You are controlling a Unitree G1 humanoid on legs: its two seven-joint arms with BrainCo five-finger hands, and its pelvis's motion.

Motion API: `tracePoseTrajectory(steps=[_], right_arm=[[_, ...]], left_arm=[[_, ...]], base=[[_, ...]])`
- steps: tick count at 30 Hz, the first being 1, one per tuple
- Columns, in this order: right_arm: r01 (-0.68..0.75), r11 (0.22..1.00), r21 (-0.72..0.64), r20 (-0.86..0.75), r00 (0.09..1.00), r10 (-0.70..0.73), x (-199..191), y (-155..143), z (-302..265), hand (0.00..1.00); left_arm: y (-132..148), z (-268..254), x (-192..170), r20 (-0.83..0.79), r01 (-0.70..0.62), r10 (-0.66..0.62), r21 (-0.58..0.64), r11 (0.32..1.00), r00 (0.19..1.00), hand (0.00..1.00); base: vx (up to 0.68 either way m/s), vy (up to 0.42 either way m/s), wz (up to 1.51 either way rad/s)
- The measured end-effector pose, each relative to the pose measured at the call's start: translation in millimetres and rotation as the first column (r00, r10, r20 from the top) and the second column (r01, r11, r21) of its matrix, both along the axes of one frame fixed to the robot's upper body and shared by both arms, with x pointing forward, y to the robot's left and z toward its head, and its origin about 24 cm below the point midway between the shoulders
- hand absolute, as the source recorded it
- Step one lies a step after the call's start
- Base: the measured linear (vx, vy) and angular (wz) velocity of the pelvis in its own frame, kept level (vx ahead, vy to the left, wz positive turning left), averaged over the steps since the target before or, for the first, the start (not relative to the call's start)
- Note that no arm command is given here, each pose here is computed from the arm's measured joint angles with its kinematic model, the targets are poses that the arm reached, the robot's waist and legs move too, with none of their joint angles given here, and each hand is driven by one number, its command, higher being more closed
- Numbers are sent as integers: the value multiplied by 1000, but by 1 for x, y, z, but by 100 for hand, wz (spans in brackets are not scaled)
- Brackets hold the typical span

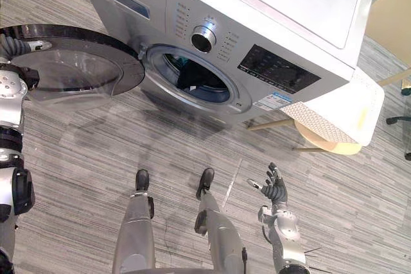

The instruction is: Pick up the laundry basket with both hands and put the clothes into the washing machine.

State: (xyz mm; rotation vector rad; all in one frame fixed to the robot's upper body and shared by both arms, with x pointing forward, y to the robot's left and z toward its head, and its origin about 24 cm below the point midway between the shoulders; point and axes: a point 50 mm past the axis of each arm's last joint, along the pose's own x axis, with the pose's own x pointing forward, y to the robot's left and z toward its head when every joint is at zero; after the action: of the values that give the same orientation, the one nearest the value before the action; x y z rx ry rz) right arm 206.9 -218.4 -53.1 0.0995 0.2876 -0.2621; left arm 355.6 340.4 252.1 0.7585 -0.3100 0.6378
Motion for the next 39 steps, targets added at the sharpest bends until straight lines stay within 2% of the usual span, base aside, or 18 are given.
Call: tracePoseTrajectory(steps=[5, 11, 14, 16, 19, 22, 27, 30, 32, 35, 36, 38, 39], right_arm=[[20, 1000, 10, 36, 999, -21, 9, -3, 7, 0], [51, 999, 7, -3, 999, -51, 6, -9, 1, 0], [82, 996, -15, -60, 995, -83, -2, -22, -8, 0], [84, 995, -53, -99, 991, -89, -7, -31, -13, 0], [74, 995, -71, -145, 986, -83, -12, -32, -20, 0], [68, 994, -86, -166, 983, -82, -18, -33, -23, 0], [91, 993, -76, -173, 980, -103, -23, -34, -25, 0], [80, 995, -52, -152, 985, -87, -21, -25, -24, 0], [64, 997, -37, -134, 989, -68, -17, -16, -22, 0], [32, 999, -29, -118, 992, -35, -10, -6, -19, 0], [35, 999, -25, -117, 992, -38, -7, -4, -19, 0], [34, 999, -25, -128, 991, -37, 3, 0, -20, 0], [36, 999, -24, -129, 991, -39, 6, 1, -20, 0]], left_arm=[[-9, -29, -1, -35, 49, -49, -2, 999, 998, 0], [-29, -92, -17, -100, 117, -124, -75, 990, 987, 0], [-55, -136, -39, -124, 182, -203, -158, 970, 971, 0], [-82, -166, -64, -126, 246, -282, -240, 939, 951, 0], [-107, -195, -89, -165, 294, -362, -331, 897, 918, 0], [-111, -216, -104, -224, 252, -358, -393, 884, 907, 0], [-103, -212, -115, -169, 187, -276, -412, 892, 946, 0], [-117, -226, -116, -163, 180, -303, -517, 837, 939, 0], [-136, -249, -116, -220, 166, -358, -594, 787, 907, 0], [-187, -287, -116, -300, 165, -539, -740, 652, 787, 0], [-216, -294, -110, -300, 194, -630, -782, 593, 716, 0], [-270, -281, -87, -250, 312, -777, -812, 493, 578, 0], [-283, -272, -79, -233, 336, -793, -812, 477, 562, 0]], base=[[34, 35, 2], [7, 29, -2], [31, 53, 17], [62, 70, 22], [86, 59, 24], [85, 40, 28], [89, 25, 24], [38, 22, 7], [-13, 5, -4], [-50, 10, -21], [-57, 8, -38], [-54, 8, -60], [-41, 8, -90]])
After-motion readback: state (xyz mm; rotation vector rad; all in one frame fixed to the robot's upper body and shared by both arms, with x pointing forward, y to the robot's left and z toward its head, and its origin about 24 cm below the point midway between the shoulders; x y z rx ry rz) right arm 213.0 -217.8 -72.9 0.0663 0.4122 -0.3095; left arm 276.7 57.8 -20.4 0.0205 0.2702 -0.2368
